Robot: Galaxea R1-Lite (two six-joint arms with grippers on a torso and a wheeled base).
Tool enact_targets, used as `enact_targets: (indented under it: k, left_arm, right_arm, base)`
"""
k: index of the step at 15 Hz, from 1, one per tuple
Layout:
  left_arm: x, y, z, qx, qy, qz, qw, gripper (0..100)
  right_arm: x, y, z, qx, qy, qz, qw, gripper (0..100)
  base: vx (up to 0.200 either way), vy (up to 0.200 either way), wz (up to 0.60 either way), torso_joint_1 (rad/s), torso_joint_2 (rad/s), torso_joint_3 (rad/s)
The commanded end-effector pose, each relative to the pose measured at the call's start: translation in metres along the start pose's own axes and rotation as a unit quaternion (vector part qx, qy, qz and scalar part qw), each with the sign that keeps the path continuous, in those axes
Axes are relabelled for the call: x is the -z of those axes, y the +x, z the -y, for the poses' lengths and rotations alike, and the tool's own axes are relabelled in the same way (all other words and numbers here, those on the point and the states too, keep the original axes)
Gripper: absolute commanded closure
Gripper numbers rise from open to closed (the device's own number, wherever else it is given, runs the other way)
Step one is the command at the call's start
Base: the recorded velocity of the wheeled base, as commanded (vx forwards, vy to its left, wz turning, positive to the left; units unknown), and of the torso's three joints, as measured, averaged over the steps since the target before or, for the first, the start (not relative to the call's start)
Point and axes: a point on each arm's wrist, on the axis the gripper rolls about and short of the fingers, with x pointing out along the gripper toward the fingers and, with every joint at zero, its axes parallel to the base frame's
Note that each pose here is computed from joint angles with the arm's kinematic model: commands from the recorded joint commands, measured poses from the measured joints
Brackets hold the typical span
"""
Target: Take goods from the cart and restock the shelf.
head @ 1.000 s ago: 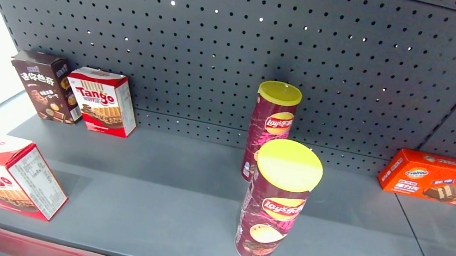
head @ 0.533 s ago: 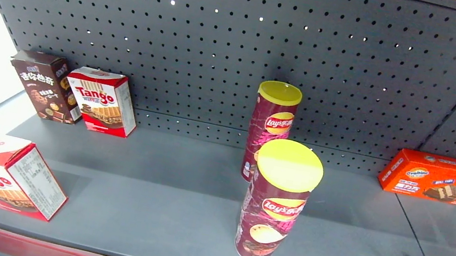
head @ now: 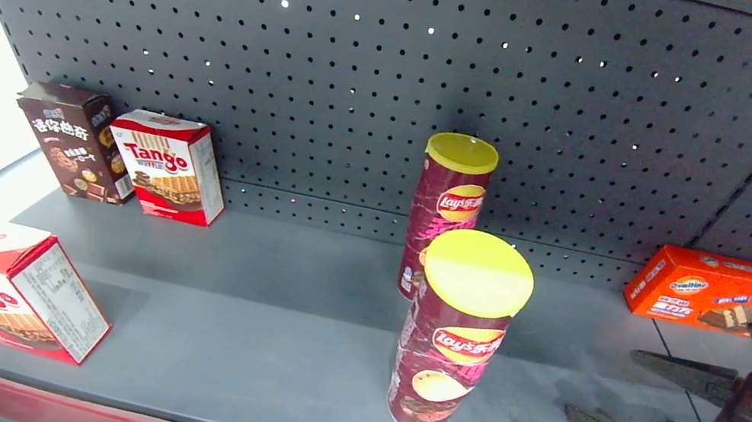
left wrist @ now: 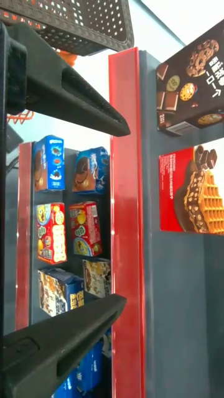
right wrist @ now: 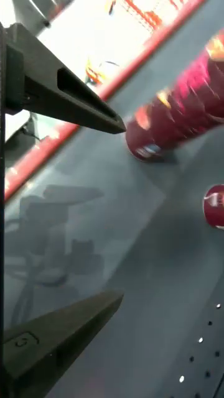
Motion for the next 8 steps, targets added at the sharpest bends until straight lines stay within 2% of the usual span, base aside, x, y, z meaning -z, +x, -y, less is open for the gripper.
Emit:
enact_targets:
  k: [1, 8]
  left_arm:
    - [0.0, 0.0, 0.0, 0.0, 0.0, -0.001, 1.0, 0]
    - [0.0, 0.0, 0.0, 0.001, -0.002, -0.001, 1.0, 0]
  right_arm:
    - [0.007, 0.038, -0.006, -0.011, -0.004, -0.029, 1.0, 0]
    - [0.014, 0.059, -0.012, -0.02, -0.01, -0.057, 0.998, 0]
  base:
    - [0.0, 0.0, 0.0, 0.0, 0.0, 0.0]
    - [0.0, 0.0, 0.0, 0.0, 0.0, 0.0]
